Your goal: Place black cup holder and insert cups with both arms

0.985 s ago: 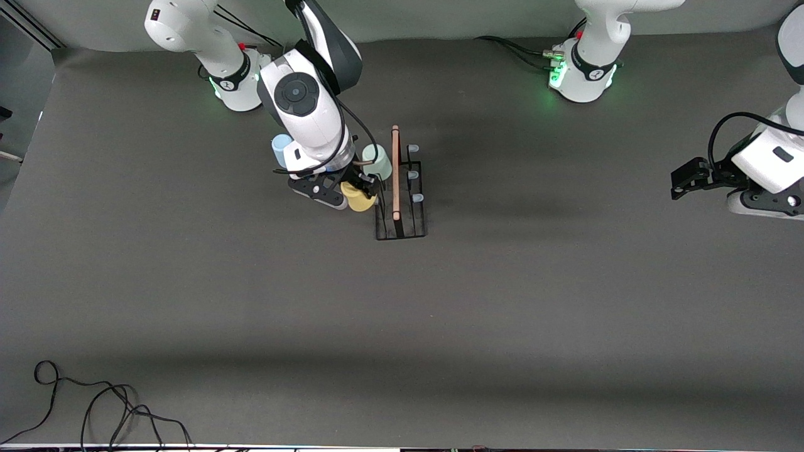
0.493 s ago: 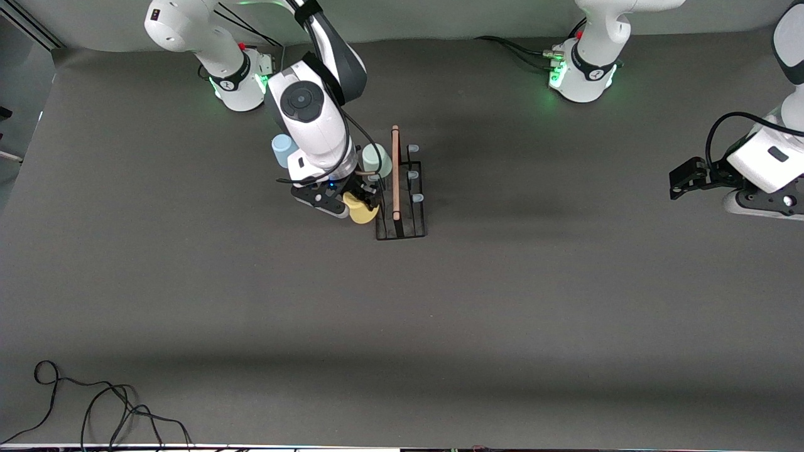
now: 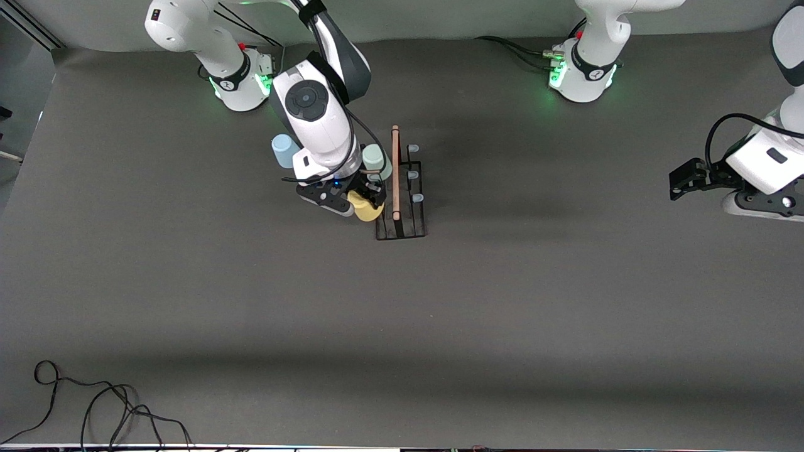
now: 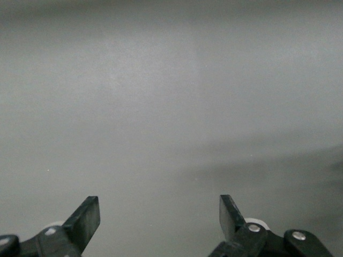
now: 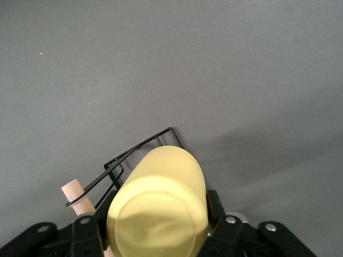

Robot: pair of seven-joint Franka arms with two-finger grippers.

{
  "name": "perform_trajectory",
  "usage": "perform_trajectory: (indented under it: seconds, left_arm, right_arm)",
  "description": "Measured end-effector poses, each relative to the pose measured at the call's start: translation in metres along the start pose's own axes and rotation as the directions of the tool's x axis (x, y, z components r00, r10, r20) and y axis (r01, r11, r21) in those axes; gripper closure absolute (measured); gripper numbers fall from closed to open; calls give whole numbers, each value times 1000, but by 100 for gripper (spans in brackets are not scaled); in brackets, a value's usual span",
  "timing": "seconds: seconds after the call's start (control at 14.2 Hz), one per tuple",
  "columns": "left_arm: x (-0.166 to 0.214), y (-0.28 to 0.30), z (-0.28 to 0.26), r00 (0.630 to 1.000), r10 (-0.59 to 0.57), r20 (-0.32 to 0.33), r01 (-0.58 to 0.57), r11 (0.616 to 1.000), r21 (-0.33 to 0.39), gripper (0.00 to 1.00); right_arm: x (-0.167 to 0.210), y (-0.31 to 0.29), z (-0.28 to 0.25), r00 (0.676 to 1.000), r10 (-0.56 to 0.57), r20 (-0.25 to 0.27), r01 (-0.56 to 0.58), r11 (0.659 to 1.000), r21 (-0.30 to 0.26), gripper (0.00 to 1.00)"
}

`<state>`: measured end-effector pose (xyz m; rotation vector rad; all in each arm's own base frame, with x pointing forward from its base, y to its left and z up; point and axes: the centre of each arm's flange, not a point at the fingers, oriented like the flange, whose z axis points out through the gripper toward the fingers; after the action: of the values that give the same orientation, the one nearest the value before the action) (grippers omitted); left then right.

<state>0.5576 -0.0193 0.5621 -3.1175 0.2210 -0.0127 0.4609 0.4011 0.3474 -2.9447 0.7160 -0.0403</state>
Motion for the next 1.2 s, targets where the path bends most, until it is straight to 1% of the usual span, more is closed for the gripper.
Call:
perform_trajectory:
  seconds: [0.21, 0.28, 0.35, 0.42, 0.56, 0.63, 0.99, 1.06, 1.2]
  left_arm:
    - [0, 0, 1, 1000, 0, 2, 0, 1000, 0, 0]
    - [1, 0, 1, 1000, 0, 1, 0, 1000, 0, 0]
    - [1, 0, 1, 1000, 0, 2, 0, 1000, 0, 0]
    - [1, 0, 1, 1000, 0, 2, 0, 1000, 0, 0]
    - [1, 0, 1, 1000, 0, 2, 0, 1000, 0, 0]
    - [1, 0, 1, 1000, 0, 2, 0, 1000, 0, 0]
    - [1, 0, 1, 1000, 0, 2, 0, 1000, 0, 0]
    - [1, 0, 1, 1000, 1, 2, -1, 1000, 0, 0]
    - [1, 0, 1, 1000, 1, 2, -1, 1000, 0, 0]
  right_arm:
    - [-2, 0, 1, 1000, 1, 2, -1, 1000, -1, 31]
    - [-2, 0, 1, 1000, 2, 2, -2, 1000, -2, 28]
    - [-2, 0, 1, 1000, 6, 2, -6, 1000, -2, 28]
    - [-2, 0, 1, 1000, 13, 2, -13, 1000, -2, 22]
    - [-2, -1, 1, 1000, 16, 2, -16, 1000, -1, 5]
    - [-2, -1, 0, 1000, 16, 2, -16, 1000, 0, 0]
    - [3, 0, -7, 1000, 18, 8, -18, 1000, 0, 0]
    - [10, 2, -18, 1000, 7, 24, -6, 1000, -17, 0]
    - [48, 16, -63, 995, -42, 86, 48, 996, -71, 0]
